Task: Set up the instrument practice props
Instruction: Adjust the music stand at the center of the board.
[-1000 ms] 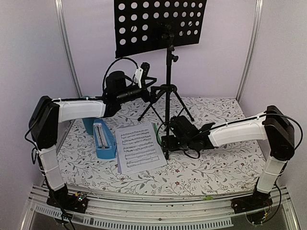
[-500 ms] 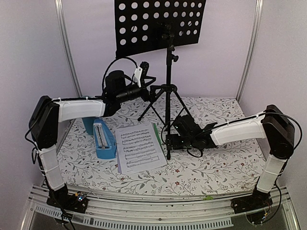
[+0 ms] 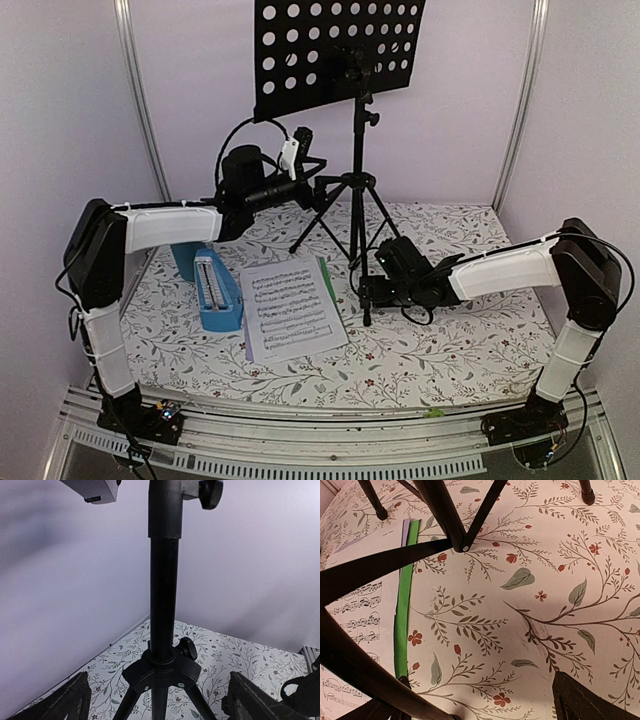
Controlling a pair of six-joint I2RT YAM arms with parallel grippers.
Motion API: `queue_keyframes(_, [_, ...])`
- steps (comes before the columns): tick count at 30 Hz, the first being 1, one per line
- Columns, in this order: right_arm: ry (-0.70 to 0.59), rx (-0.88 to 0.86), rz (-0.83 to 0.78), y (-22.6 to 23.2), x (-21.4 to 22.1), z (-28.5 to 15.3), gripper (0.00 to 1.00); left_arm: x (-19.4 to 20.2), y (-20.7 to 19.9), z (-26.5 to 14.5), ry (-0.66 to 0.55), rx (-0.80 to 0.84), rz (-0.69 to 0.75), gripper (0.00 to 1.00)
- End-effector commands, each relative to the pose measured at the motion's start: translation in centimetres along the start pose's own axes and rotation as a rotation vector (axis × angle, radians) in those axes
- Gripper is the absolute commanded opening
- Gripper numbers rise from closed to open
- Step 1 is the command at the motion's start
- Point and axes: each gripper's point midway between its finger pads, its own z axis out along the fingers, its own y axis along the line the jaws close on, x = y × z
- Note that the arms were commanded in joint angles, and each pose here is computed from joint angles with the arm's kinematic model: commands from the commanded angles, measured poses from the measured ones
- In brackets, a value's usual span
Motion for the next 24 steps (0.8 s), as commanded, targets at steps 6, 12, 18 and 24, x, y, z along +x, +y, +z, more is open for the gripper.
queue_keyframes(6, [0.008,0.088,0.033,-4.6,-0.3,0.0,0.99,3.4,1.6,1.1,0.059,-0.027,-0.009,0.94])
queue_keyframes(12, [0.007,0.105,0.056,-6.3,-0.5,-0.1,0.99,4.4,1.9,1.5,0.079,-0.042,-0.022,0.95])
queue_keyframes(18, [0.007,0.122,0.079,-8.1,-0.5,-0.1,0.99,5.8,2.3,2.1,0.116,-0.068,-0.036,0.95])
queue_keyframes(24, [0.005,0.137,0.112,-10.0,-0.2,-0.3,0.99,7.2,2.2,2.8,0.161,-0.092,-0.034,0.95])
